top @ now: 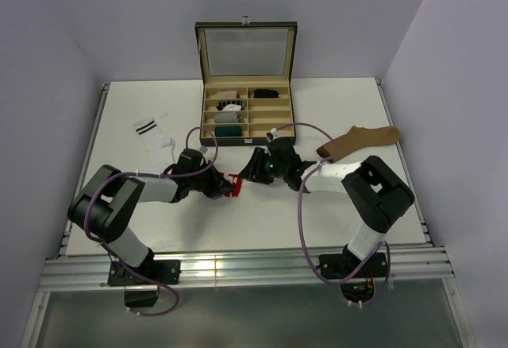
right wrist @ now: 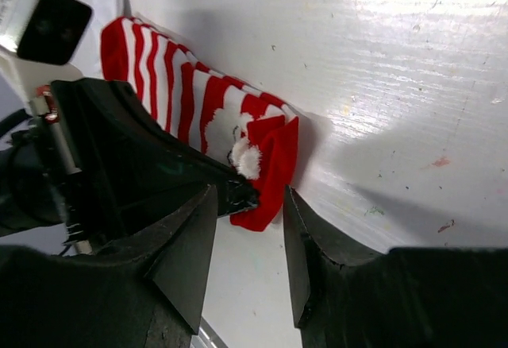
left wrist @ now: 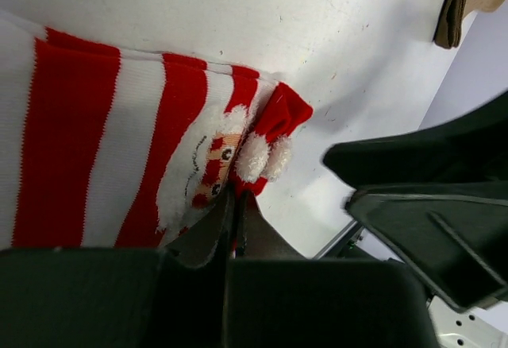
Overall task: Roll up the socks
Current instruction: Roll the sock at the center of the board.
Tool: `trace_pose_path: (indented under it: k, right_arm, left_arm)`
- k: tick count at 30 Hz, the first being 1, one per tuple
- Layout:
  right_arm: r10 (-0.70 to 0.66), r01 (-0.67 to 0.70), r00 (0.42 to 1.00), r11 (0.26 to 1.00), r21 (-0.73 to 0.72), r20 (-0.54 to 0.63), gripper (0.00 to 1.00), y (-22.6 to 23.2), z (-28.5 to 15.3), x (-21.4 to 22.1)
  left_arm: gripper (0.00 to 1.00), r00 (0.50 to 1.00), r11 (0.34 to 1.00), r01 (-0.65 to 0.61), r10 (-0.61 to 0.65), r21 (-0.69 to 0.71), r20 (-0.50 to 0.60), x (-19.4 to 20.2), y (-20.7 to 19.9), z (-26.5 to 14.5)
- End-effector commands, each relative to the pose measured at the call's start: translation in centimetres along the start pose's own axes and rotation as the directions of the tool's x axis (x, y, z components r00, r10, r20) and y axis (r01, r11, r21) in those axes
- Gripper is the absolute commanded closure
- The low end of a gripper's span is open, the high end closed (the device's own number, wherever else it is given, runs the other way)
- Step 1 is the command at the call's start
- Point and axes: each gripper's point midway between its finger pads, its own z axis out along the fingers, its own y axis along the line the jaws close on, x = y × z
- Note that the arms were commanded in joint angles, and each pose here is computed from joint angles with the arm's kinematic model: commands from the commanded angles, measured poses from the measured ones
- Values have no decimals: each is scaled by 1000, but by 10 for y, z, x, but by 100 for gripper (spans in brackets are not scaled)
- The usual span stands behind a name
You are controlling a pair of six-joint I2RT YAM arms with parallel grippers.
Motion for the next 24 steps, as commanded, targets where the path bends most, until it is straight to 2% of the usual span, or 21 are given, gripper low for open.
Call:
trace_pose_path:
  k: [1,15,24]
  right_arm:
    - [-23,22,1000,996,-81,-1,53,19,8,-9]
    - [-2,-5,997,996,-90,-82,53,7,28,9]
    - [18,-21,999,997,-72,-38,53,-6,18,-2]
  left_arm:
    - [100,1000,999,-4,4,32,1,-2,-6,-1]
    - [100,1000,1000,1,-1,15,-1,-2,2,-2]
    - [100,1000,1000,7,-7,-4,8,-4,7,-5]
